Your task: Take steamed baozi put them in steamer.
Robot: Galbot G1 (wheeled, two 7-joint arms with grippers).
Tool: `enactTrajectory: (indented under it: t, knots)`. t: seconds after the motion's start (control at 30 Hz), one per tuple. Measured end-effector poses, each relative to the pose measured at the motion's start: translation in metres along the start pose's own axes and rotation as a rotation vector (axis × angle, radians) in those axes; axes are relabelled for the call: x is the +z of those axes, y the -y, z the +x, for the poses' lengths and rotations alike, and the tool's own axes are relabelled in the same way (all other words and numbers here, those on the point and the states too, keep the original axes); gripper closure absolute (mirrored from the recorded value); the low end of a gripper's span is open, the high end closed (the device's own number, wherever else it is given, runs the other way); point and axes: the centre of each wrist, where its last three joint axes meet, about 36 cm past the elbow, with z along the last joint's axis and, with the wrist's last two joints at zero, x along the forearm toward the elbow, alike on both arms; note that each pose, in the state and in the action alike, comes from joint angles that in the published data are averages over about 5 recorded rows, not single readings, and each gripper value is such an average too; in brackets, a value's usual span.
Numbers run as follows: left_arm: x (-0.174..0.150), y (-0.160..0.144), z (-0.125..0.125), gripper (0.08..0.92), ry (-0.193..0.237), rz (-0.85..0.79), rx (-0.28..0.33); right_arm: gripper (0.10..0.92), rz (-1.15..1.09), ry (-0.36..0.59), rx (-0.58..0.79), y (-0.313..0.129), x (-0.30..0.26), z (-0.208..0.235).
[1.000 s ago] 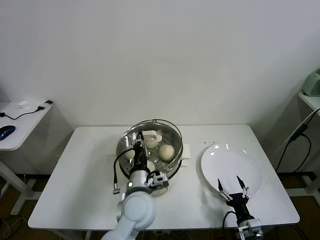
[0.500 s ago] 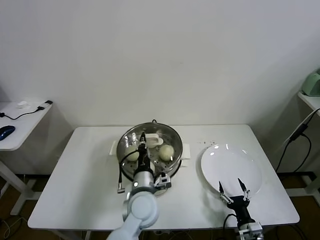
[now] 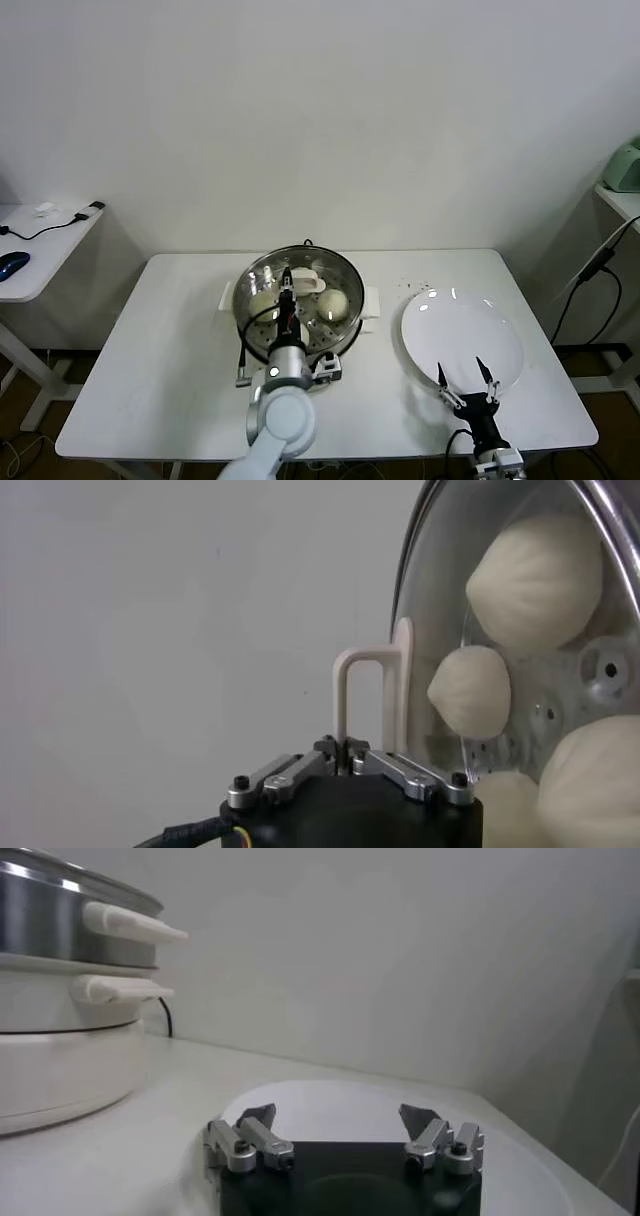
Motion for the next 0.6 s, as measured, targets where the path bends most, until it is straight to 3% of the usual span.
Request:
enactTrajectory:
  t: [0.27,0.6]
  knots:
    - [-0.001,-0.003,0.008,0.633,0.016,0.017,0.014,0.199,0.003,0.001,-0.01,-0.001,-0.001,0.0]
    - [0.007,-0.025,0.025,0.339,0.066,0.094,0.022,0.199,-0.005,-0.013,-0.029,-0.008,-0.003,0.001]
